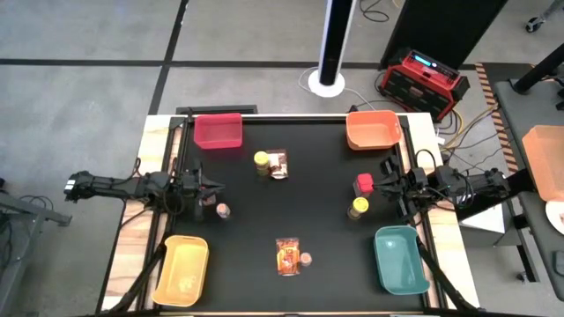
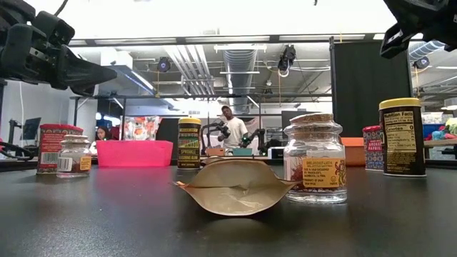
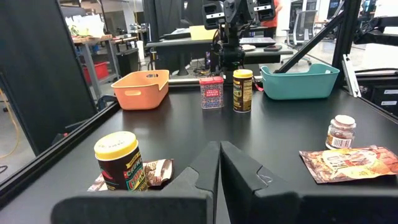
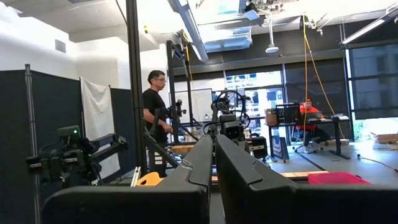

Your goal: Sort spices by type

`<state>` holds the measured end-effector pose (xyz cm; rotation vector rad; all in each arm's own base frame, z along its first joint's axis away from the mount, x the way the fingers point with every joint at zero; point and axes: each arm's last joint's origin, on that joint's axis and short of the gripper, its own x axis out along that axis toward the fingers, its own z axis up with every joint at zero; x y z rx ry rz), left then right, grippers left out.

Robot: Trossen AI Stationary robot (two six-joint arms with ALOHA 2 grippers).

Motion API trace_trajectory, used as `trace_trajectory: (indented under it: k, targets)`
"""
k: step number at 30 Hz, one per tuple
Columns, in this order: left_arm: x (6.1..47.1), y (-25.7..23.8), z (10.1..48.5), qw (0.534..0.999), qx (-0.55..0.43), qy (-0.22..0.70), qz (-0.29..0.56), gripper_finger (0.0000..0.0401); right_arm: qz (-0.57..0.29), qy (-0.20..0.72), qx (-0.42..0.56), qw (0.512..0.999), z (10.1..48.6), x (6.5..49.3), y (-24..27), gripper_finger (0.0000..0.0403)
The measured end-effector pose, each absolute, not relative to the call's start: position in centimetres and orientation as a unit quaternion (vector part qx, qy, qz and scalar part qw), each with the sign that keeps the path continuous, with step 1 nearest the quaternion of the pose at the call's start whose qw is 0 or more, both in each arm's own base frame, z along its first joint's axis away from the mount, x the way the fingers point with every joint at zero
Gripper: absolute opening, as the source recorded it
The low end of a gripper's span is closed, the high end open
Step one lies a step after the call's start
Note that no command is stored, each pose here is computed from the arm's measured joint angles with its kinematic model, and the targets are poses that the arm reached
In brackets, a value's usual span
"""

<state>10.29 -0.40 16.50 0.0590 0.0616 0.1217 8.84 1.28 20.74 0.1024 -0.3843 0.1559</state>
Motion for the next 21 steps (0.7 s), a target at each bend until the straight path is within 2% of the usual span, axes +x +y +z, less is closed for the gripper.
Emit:
trace_trajectory:
  k: [9, 15, 21]
  targets:
    - [10.28, -0.40, 16.50, 0.997, 0.030, 0.031, 0.061, 0.0000, 0.077, -0.191, 0.051, 0.977, 20.74, 8.84, 1.27, 0.0013]
    - [10.28, -0.40, 16.50, 0.997, 0.030, 0.031, 0.061, 0.0000, 0.060, -0.197, -0.037, 0.978, 20.74, 8.84, 1.27, 0.0013]
    - [10.28, -0.40, 16.50, 0.997, 0.026, 0.031, 0.061, 0.0000, 0.061, -0.196, -0.032, 0.978, 20.74, 8.84, 1.28, 0.0013]
